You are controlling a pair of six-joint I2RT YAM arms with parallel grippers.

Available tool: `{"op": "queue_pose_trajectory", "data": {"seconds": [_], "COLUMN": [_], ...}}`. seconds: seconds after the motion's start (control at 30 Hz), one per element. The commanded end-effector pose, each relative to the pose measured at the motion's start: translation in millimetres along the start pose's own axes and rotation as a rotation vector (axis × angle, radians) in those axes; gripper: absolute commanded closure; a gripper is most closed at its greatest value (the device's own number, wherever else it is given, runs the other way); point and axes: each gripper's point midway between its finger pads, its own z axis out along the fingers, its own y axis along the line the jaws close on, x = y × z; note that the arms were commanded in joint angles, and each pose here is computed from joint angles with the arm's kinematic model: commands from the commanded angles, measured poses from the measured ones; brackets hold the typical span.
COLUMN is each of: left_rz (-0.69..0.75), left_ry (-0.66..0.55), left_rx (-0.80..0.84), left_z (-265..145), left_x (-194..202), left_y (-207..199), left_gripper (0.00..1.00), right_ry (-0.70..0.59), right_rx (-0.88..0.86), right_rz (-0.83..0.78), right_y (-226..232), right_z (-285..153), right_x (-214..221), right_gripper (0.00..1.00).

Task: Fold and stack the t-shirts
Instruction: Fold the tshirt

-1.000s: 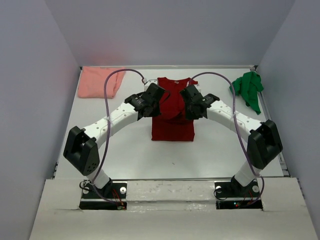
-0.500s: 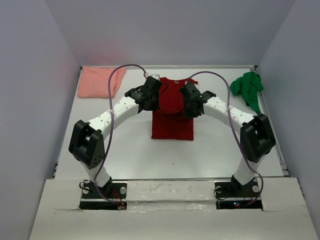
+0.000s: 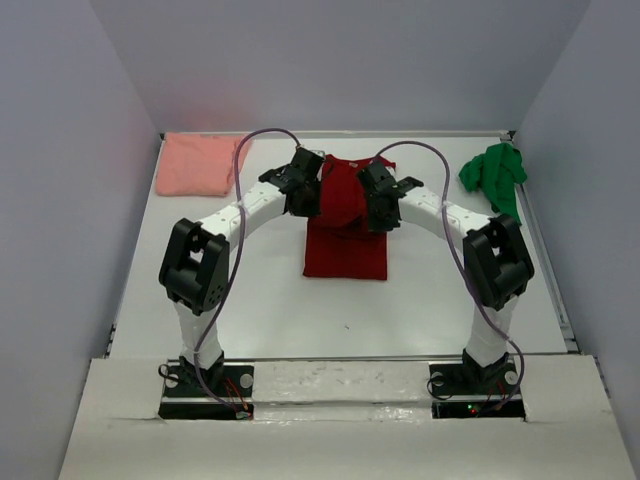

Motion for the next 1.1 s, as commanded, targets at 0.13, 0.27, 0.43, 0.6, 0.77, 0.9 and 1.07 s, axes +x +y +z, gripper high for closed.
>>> {"op": "queue_pose_trajectory", "data": {"seconds": [0.13,0.27,0.43,0.6,0.77,0.9,1.07], "left_rz": [0.079,0.076,0.083,0.082,0.074,0.055,-0.005], "left_ry": [-0.073,-0.029,-0.026,-0.003,-0.032,-0.031,-0.064], "left_rx": [0.161,0.167,0.195,0.16,0.118,0.119,-0.045], "left_z": [9.1,26.2,32.1,43.0,47.9,52.8,48.3], "left_x": [-46.5,-42.3,-45.0,-50.4,-60.8,-66.0,-65.9], "left_y": [-29.5,-31.8,-38.8,-36.9,-30.7,-26.3,3.7], "left_gripper": [1.0,1.0,1.0,0.96,0.69,0.55,0.42], "right_ry": [-0.068,-0.063,-0.058,-0.045,-0.054,-0.09,-0.166], "right_rx": [0.031,0.04,0.043,0.015,-0.001,0.002,-0.016], "right_rz": [0.062,0.062,0.069,0.057,0.018,-0.007,-0.049], "right_y": [-5.4,-8.6,-18.0,-16.5,-14.3,-16.0,-11.6], "right_z": [13.0,20.4,27.3,36.2,42.4,41.8,24.4], "right_x": [-33.8,-36.8,-43.2,-50.2,-61.5,-80.2,-113.7], "right_gripper": [1.0,1.0,1.0,0.99,0.73,0.59,0.38]}}
